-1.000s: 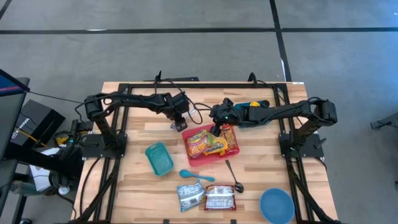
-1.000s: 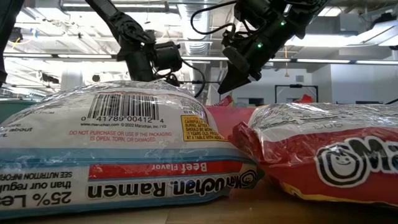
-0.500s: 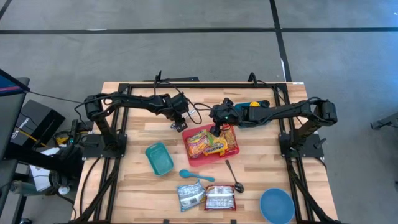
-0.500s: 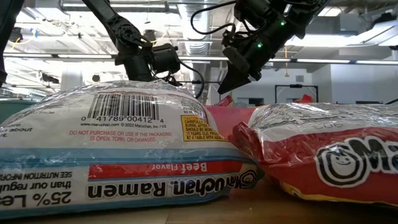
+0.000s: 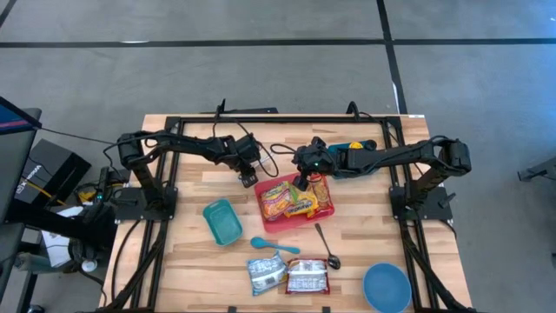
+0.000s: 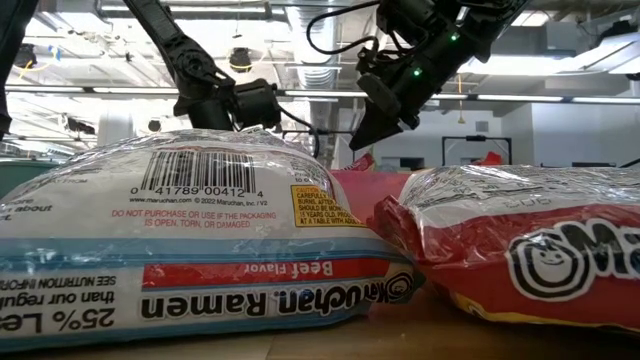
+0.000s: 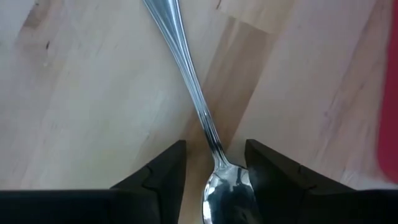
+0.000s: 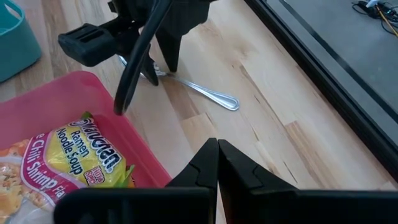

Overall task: Pick & Place Food Item
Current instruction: Put the silver spoon into the green bin

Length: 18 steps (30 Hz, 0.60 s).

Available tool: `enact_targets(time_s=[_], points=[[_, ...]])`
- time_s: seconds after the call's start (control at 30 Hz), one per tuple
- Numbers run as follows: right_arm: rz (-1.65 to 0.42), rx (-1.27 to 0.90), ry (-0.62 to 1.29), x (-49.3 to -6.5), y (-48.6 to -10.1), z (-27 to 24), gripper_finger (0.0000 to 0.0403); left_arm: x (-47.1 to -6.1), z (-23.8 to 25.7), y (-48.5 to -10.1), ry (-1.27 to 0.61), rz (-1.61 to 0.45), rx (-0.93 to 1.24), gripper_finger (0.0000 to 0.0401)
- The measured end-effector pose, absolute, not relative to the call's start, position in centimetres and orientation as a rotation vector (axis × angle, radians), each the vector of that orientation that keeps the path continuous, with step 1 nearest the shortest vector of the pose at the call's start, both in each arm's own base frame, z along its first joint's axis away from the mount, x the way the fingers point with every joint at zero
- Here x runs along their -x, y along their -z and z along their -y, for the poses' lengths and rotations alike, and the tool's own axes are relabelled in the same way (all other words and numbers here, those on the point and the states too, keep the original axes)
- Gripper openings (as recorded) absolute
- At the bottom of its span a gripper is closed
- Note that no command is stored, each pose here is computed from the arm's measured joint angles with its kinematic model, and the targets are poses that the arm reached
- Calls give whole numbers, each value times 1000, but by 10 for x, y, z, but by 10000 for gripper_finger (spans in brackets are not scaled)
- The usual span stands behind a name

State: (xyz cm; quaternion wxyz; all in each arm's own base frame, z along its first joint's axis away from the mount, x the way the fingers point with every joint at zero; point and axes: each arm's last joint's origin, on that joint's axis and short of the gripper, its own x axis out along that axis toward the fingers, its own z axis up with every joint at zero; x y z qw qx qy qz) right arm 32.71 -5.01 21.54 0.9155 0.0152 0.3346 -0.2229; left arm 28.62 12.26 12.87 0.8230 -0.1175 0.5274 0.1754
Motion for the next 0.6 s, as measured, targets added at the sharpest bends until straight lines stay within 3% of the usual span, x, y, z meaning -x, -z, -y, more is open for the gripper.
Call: enact_targets(time_s=[0.6], points=[[-681,-32,457,-328,-216,50,1,-288,-123,-127,-376,-1078,242,116]])
